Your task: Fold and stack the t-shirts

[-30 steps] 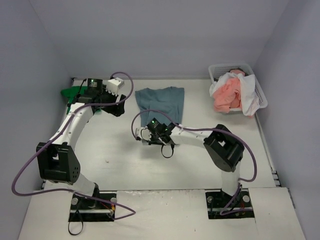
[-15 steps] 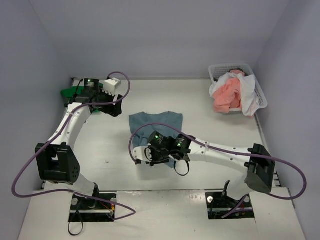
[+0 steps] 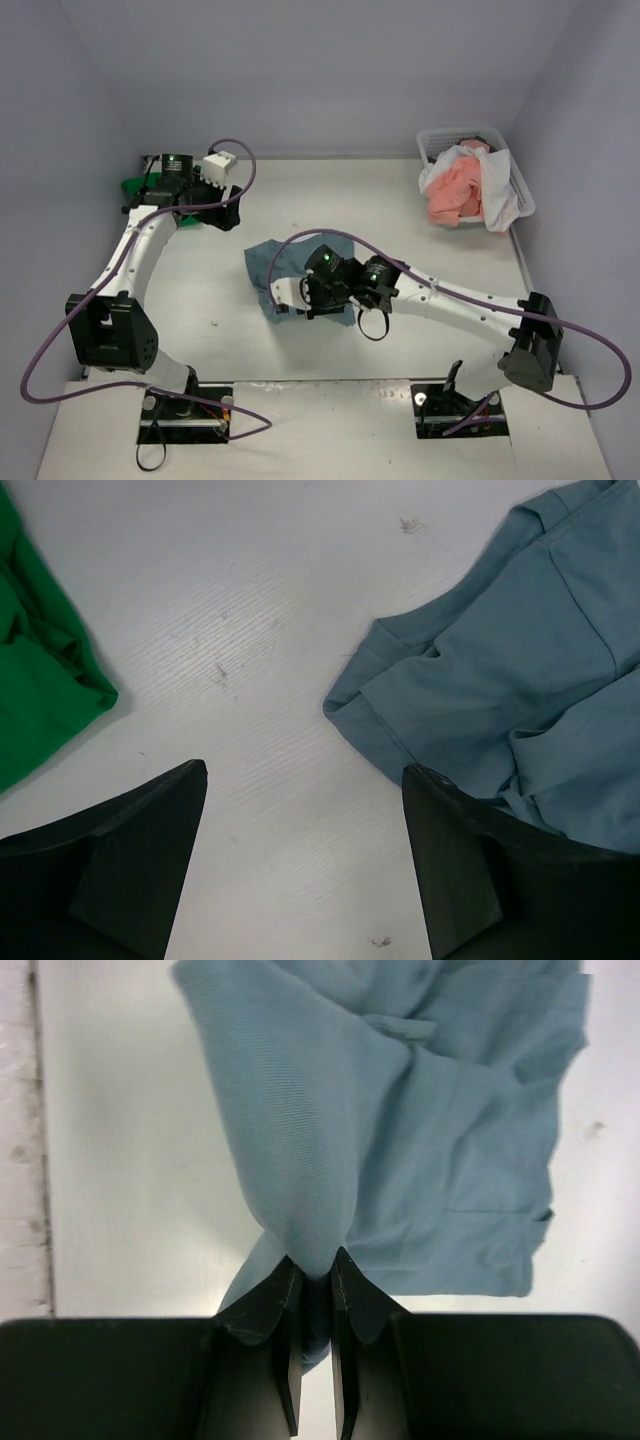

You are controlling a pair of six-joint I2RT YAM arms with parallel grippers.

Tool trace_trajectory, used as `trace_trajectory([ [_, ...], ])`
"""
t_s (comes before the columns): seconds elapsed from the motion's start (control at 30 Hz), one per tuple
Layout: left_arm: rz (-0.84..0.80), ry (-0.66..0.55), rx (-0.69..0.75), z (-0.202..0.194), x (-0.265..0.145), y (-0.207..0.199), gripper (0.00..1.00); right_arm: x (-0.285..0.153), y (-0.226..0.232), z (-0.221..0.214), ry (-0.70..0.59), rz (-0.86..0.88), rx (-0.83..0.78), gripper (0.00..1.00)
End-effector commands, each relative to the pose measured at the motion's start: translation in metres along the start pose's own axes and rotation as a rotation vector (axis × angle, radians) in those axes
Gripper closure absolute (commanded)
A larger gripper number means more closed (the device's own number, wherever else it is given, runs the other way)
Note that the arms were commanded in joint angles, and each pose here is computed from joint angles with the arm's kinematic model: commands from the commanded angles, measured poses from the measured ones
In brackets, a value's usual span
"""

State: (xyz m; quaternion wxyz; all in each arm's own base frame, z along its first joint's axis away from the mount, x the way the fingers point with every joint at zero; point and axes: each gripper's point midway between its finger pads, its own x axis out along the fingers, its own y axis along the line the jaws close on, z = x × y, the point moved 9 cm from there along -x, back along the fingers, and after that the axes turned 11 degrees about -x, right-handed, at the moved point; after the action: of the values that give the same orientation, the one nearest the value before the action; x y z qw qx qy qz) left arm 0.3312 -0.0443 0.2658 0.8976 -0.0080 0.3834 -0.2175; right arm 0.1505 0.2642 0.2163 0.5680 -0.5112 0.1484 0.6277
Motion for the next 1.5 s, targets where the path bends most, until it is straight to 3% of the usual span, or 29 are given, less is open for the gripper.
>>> trace_trajectory([
  [0.0, 0.012, -0.111, 0.037, 0.024, -0.024, -0.004, 0.27, -0.013, -0.04, 0.005, -0.057, -0.102, -0.005, 1.0],
  [0.4, 0.018, -0.12, 0.041, 0.025, -0.021, -0.001, 0.27, 0.015, -0.106, -0.014, -0.097, -0.099, 0.014, 1.0],
  [0.8, 0.004, -0.096, 0.02, 0.021, 0.002, 0.008, 0.27, 0.059, -0.159, -0.061, -0.08, -0.085, 0.052, 1.0],
  [1.47, -0.019, -0.093, 0.008, 0.022, 0.02, 0.014, 0.27, 0.07, -0.219, -0.081, -0.067, -0.185, 0.036, 1.0],
])
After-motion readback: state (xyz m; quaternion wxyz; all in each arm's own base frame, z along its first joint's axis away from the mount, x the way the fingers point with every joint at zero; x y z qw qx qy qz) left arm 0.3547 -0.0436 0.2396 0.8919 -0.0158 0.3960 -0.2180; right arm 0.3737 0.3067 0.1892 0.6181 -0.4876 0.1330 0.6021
